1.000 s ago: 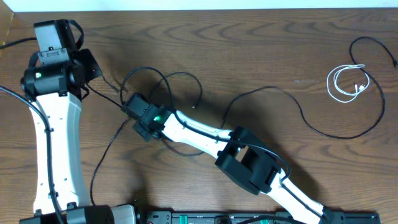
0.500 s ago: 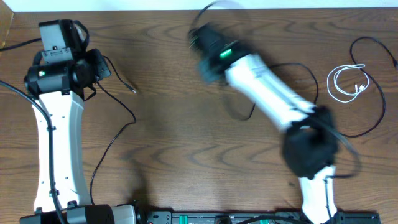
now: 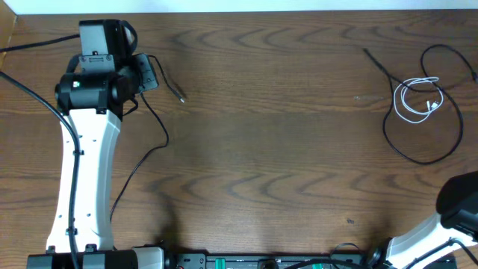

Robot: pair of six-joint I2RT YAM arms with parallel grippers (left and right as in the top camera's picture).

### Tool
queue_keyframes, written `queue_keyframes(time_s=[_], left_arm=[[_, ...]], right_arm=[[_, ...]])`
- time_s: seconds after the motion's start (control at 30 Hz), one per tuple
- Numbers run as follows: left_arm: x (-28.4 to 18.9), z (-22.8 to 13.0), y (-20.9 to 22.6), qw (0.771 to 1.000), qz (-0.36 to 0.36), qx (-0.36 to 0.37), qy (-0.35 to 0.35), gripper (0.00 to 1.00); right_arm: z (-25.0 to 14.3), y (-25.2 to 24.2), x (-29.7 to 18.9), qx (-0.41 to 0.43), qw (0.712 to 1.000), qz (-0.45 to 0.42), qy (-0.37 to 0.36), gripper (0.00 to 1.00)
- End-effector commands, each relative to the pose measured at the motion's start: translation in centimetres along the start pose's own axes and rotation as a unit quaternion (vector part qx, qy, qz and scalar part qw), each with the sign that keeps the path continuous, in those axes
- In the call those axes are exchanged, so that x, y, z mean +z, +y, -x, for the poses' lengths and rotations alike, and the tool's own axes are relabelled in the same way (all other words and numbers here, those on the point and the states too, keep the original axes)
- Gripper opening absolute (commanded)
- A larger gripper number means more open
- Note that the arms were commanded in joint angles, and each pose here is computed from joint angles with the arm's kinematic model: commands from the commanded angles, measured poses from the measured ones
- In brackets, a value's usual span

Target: Untangle cables

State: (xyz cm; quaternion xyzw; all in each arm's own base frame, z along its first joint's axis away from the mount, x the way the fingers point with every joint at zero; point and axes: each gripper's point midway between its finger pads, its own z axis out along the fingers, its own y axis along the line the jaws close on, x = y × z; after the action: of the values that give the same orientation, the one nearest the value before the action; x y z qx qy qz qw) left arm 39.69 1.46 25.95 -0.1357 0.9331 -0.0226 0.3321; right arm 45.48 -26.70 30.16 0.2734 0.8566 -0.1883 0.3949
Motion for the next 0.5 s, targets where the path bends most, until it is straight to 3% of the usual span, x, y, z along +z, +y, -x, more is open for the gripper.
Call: queue_keyframes(time_s=[0.0,0.03,0.1,0.13,0.2,0.23,0.27,0.47], left_arm=[[0.4,-0.2,-0.8,1.000,-0.005,0.001,0.002,0.07],[0.5,-0.3,-1.0,1.000,-0.006,0.003,0.003,0.07],[0.4,-0.4,-1.2,1.000,-0.009,0.006,0.004,0.07],[0.4,-0.4,-1.5,1.000,-0.010,0.009,0.004,0.07],[0.4,-0.4,-1.6,1.000,-0.012,0.010,0.004,0.07],[0.4,-0.4,-1.6,1.000,-0.012,0.010,0.004,0.07],[0.4,-0.4,-1.6,1.000,-0.011,0.010,0.005,0.07],[0.4,-0.5,-1.6,1.000,-0.012,0.010,0.005,0.07]], right_arm=[[-1.2,-1.3,2.5,-0.011,1.000,-0.014,0.023,0.01],[-1.4,-1.6,2.9,-0.009,0.999,-0.016,0.027,0.02],[-1.9,-1.7,3.4,-0.010,0.999,-0.018,0.035,0.20],[-2.3,-1.7,3.8,-0.011,0.999,-0.019,0.043,0.53],[-2.9,-1.6,3.9,-0.013,0.998,-0.019,0.053,0.83],[-3.1,-1.6,3.9,-0.014,0.998,-0.019,0.057,0.92],[-3.2,-1.6,3.9,-0.015,0.998,-0.019,0.060,0.99],[-5.0,1.2,3.4,-0.025,0.994,0.042,0.095,0.99]])
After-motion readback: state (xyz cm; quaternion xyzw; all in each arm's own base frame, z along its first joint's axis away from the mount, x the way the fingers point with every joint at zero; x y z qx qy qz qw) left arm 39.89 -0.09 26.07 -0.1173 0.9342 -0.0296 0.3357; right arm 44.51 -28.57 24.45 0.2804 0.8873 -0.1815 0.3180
